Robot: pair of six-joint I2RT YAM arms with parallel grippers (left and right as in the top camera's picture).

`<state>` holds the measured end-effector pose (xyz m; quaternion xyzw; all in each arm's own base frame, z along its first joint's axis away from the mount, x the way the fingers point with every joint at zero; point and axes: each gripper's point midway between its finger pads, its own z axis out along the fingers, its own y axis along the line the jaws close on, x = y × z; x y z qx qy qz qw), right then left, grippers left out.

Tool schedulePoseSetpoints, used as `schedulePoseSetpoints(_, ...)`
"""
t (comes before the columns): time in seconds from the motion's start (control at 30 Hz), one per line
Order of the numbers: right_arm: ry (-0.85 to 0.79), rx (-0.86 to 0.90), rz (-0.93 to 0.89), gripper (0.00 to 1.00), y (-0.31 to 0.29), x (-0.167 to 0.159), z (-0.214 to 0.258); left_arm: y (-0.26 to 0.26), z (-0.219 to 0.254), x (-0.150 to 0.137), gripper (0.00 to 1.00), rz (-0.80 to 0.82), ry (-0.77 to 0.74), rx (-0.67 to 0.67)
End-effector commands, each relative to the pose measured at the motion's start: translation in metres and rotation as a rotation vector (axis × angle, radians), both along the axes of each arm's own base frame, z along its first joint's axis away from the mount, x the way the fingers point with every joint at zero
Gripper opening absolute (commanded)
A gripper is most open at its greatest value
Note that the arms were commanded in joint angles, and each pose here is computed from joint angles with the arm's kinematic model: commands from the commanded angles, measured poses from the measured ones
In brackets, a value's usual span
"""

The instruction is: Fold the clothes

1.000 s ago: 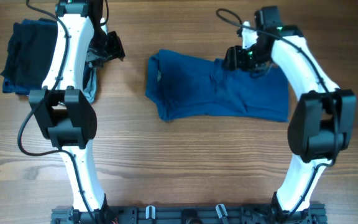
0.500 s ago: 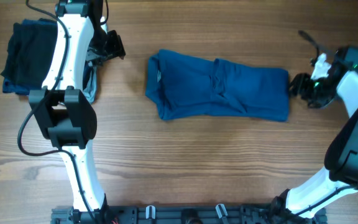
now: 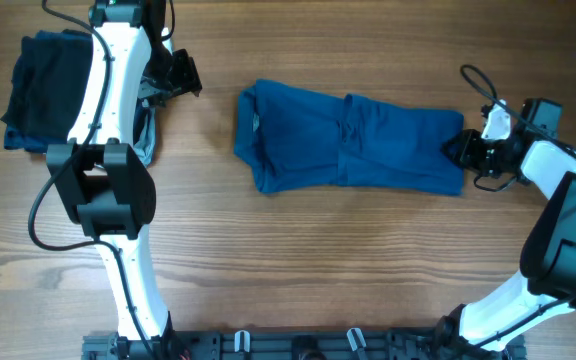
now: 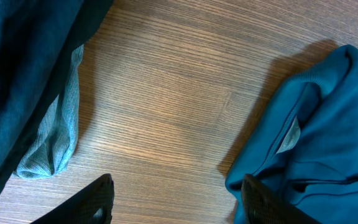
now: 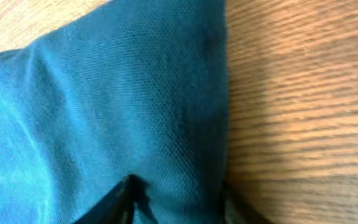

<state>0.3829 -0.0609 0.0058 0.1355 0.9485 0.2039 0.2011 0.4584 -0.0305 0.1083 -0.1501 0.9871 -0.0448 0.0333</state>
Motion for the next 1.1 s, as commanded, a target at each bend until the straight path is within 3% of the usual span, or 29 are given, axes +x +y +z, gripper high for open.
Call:
schedulePoseSetpoints(0.0,0.001,-0.023,0.005,0.28,0.001,0.002,-0.009,-0.005,0.003,0.002,0.66,-0.009,-0.016,0.005)
schedulePoseSetpoints(0.03,-0.036,-0.062,-0.004,0.11,-0.007,0.011,-0.007,-0.007,0.003,0.005,0.66,-0.014,-0.026,0.005)
schedulePoseSetpoints(0.07,-0.068,-0.078,-0.013,0.04,-0.013,0.017,-0.003,-0.008,0.003,0.005,0.66,-0.015,-0.029,0.004)
schedulePoseSetpoints(0.23,-0.085,-0.092,-0.124,0.04,-0.068,0.026,0.031,-0.008,0.003,0.004,0.65,-0.017,-0.022,0.005)
schedulePoseSetpoints(0.33,-0.063,-0.143,-0.169,0.04,-0.112,0.025,0.078,-0.008,0.003,0.004,0.66,-0.017,-0.022,0.005)
schedulePoseSetpoints(0.47,-0.079,-0.166,-0.145,0.04,-0.116,0.036,0.141,-0.008,0.003,0.004,0.67,-0.017,-0.023,0.005)
schedulePoseSetpoints(0.57,-0.06,-0.15,-0.073,0.04,-0.082,0.042,0.166,-0.008,0.003,0.004,0.67,-0.017,-0.023,0.005)
schedulePoseSetpoints(0.83,0.043,-0.141,0.322,0.04,0.09,0.036,0.155,-0.009,0.003,0.004,0.68,-0.018,-0.022,0.005)
schedulePoseSetpoints(1.07,0.101,-0.229,0.518,0.07,0.176,0.018,0.108,-0.01,0.003,0.004,0.68,-0.02,-0.022,0.005)
